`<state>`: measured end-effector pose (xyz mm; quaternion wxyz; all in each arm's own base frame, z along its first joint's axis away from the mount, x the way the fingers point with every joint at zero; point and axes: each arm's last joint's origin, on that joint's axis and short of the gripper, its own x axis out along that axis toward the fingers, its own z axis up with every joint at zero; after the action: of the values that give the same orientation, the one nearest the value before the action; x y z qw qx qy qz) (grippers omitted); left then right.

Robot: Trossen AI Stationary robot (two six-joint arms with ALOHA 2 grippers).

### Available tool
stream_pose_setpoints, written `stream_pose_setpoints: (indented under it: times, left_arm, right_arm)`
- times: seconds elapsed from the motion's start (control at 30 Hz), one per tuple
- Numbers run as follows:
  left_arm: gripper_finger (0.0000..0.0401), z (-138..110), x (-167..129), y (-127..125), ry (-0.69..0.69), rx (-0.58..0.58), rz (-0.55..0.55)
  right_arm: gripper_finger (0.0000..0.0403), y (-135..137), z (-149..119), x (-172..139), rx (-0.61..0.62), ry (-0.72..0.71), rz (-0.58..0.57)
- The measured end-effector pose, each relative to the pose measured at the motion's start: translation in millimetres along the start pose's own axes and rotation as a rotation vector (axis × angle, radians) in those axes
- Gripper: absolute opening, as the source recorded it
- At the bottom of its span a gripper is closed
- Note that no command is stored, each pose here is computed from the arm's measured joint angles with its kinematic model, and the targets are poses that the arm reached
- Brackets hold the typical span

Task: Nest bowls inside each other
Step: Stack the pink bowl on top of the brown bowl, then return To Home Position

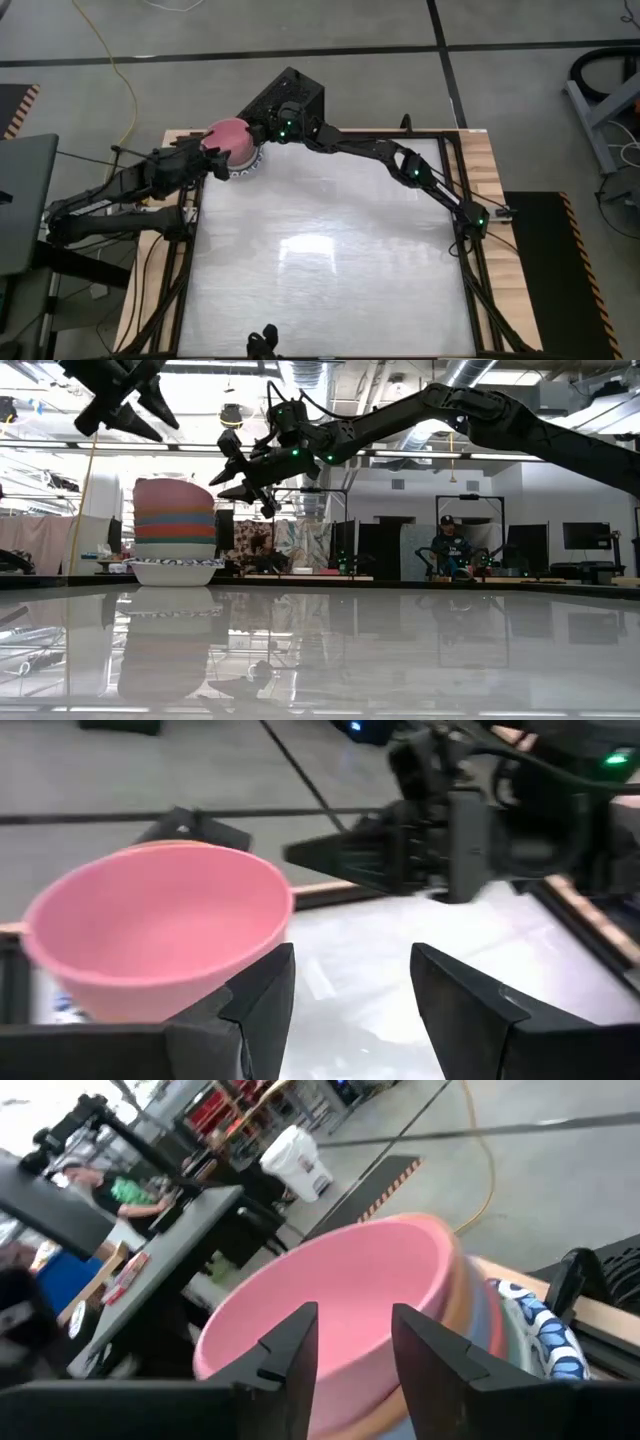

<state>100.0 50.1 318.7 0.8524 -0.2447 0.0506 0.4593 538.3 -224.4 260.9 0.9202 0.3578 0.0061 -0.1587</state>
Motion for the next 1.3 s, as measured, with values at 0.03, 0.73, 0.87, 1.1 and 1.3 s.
stream_pose_setpoints:
  times: [0.03, 0.73, 0.87, 1.1, 1.3]
  left_arm:
    - [0.019, 0.0, 0.0, 0.7, -0.008, 0.011, 0.018]
    - [0.0024, -63.8, 37.9, 26.6, -0.278, -0.142, 0.262]
    - [0.0004, -76.6, 42.8, 30.0, -0.221, -0.158, 0.221]
    - [0.0001, -79.8, 45.2, 29.5, -0.196, -0.182, 0.199]
    - [0.0001, -53.6, 35.8, 16.6, -0.248, -0.253, 0.075]
  right_arm:
    - [0.0151, 0.7, 2.6, -1.3, -0.001, 0.008, 0.014]
    - [0.0133, 77.2, 103.4, -87.5, -0.333, -0.082, 0.06]
    - [0.0133, 87.9, 113.7, -104.1, -0.395, -0.068, 0.048]
    - [0.0133, 103.2, 127.3, -125.6, -0.438, -0.079, 0.055]
    - [0.0133, 111.7, 136.6, -147.4, -0.462, -0.007, 0.095]
